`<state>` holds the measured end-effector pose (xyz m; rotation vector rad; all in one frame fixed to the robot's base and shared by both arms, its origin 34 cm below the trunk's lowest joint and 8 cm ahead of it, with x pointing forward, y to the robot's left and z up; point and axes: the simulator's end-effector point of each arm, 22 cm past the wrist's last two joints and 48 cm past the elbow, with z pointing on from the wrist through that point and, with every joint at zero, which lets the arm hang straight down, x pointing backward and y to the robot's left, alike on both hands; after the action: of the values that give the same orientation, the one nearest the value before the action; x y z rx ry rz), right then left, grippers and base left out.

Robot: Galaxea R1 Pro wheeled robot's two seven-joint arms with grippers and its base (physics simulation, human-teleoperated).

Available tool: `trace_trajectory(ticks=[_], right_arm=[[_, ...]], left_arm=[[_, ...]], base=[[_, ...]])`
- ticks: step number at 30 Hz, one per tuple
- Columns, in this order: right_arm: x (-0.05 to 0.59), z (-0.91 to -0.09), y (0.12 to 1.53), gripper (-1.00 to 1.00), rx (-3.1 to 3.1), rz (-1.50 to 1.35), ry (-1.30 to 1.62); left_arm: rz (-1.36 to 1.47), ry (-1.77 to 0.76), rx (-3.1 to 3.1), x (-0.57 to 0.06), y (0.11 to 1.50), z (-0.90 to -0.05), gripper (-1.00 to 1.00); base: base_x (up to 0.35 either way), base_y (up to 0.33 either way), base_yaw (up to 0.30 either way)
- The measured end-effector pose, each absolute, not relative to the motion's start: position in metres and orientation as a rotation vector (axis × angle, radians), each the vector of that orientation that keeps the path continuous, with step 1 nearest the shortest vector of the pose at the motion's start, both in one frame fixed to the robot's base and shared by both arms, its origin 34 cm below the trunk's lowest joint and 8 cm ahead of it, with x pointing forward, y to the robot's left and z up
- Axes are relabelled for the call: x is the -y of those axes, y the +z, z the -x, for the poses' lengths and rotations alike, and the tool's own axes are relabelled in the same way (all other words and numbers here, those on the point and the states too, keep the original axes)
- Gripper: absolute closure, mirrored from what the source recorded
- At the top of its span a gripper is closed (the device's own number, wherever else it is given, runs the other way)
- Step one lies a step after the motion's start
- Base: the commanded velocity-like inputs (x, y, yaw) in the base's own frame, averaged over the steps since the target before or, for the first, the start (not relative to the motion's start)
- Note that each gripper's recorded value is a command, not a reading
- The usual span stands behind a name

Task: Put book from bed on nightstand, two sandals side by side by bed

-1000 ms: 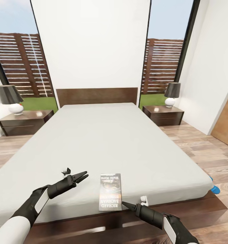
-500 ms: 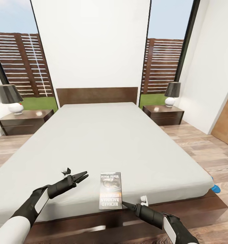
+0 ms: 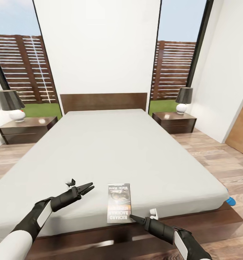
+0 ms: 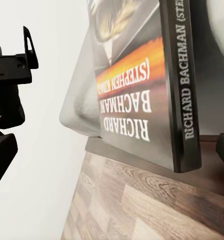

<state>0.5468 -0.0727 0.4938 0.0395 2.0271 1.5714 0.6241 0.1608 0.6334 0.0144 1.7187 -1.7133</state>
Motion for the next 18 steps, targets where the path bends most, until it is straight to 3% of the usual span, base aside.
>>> trace_trajectory(ticks=[18], right_arm=[[0.0727,-0.5469,0.4938,-1.00,-2.027,-0.039,1.571]], left_arm=[[-0.014,-1.713,-1.719,-0.1608,0.6334,-0.6241,-1.00]], base=[[0.000,0.022,0.000]])
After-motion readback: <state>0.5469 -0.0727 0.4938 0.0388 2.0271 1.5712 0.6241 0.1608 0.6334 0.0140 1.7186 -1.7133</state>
